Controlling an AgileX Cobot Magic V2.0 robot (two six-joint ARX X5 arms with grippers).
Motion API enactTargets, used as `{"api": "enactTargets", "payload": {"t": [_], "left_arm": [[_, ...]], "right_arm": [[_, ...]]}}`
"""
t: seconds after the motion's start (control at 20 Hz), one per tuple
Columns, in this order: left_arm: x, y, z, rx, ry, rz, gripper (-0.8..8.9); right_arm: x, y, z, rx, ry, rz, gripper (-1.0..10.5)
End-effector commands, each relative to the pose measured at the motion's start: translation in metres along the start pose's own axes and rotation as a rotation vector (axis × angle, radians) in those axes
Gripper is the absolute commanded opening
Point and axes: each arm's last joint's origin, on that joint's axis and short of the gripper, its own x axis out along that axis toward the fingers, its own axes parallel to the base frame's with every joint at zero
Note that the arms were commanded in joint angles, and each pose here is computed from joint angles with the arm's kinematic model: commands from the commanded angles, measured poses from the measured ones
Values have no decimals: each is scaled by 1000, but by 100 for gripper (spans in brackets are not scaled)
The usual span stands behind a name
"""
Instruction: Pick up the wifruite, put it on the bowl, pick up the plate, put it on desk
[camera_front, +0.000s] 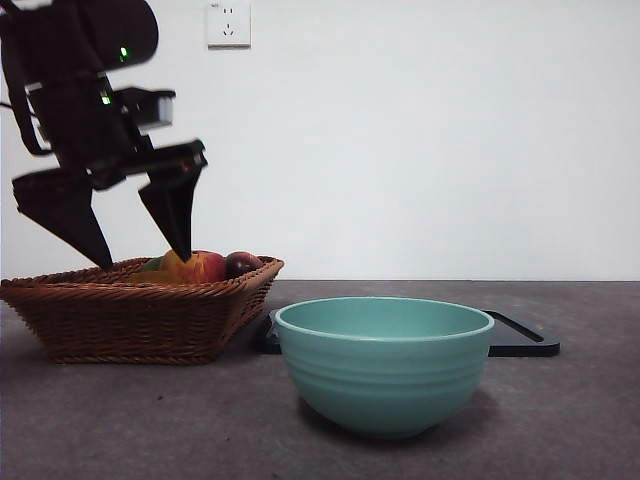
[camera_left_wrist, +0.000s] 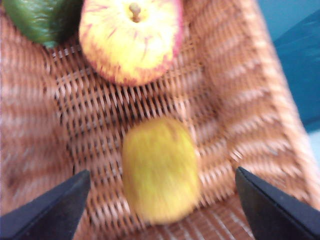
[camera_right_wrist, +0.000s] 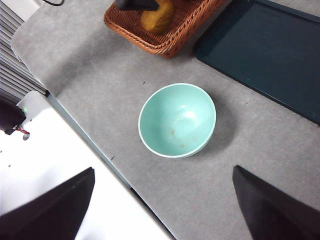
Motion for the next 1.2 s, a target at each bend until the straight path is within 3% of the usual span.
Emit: {"api": "enactTargets", "payload": {"t": [0.05,0.3,0.5,0.7,0.8,1.0,1.2], "left_arm": [[15,-1,6,27,-4,2,456],[35,0,5,26,28,5,427],[35,0,4,25,33,6,219],[26,-1,5,24,23,0,209],[2,-6,8,38,-42,-17,209],[-74,-40,1,130,-190,-186,209],[-102,-98,-21,309,-206,-342,209]], "right_arm": [[-2,2,4,-15,-15,3,441],[-2,2,6,-22,-25,3,441],[-2,2,6,-27,-33,3,441],[-2,2,6,-27,-34,2,441],[-2,2,7,-27,-34,2,441],[-2,2,8,-34,-46,2,441],[-2,2,8,-35,-48,2,441]]}}
